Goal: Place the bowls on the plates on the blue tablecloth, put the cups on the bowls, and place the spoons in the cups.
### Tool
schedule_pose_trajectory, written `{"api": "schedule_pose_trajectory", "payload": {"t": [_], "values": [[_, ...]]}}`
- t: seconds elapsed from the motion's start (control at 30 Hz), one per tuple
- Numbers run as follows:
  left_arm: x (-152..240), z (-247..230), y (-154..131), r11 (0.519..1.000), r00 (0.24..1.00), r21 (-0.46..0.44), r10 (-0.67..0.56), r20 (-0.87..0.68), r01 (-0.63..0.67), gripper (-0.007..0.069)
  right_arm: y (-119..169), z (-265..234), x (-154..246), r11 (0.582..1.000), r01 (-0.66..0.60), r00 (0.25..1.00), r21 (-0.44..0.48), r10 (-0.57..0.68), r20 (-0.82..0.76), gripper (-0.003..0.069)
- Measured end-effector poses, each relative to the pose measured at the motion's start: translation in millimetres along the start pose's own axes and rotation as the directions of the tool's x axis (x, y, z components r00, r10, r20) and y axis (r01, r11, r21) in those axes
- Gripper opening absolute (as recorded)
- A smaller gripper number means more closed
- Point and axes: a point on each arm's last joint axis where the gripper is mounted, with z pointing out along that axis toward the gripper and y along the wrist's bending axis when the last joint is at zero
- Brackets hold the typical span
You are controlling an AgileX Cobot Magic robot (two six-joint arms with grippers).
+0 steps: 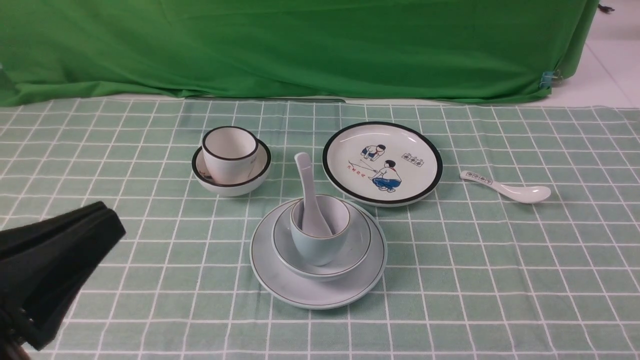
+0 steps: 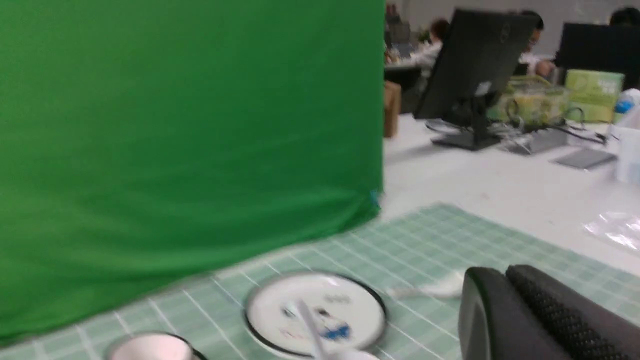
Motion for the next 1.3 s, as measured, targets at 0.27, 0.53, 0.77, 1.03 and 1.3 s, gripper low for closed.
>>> {"api": "schedule_pose_trajectory", "payload": {"t": [0.27,0.53,0.77,1.03,1.3], "values": [[45,-37,24,0.906,0.998,-0.424,-0.034,-0.047,0.011,0.0013,0,0,0,1.0,0.0,1.0,0.0,0.0,0.0,0.0097],[119,-54,32,0.775,0.96,-0.632,-0.183,-0.212,0.008,0.0013,0,0,0,1.0,0.0,1.0,0.0,0.0,-0.002,0.0123],[123,-54,32,0.775,0.954,-0.631,-0.205,-0.218,0.023,0.0013,0,0,0,1.0,0.0,1.0,0.0,0.0,-0.001,0.0141],[123,-54,32,0.775,0.955,-0.631,-0.204,-0.216,0.023,0.0013,0,0,0,1.0,0.0,1.0,0.0,0.0,-0.001,0.015],[123,-54,32,0.775,0.956,-0.632,-0.201,-0.213,0.023,0.0013,0,0,0,1.0,0.0,1.0,0.0,0.0,-0.001,0.0163]]}}
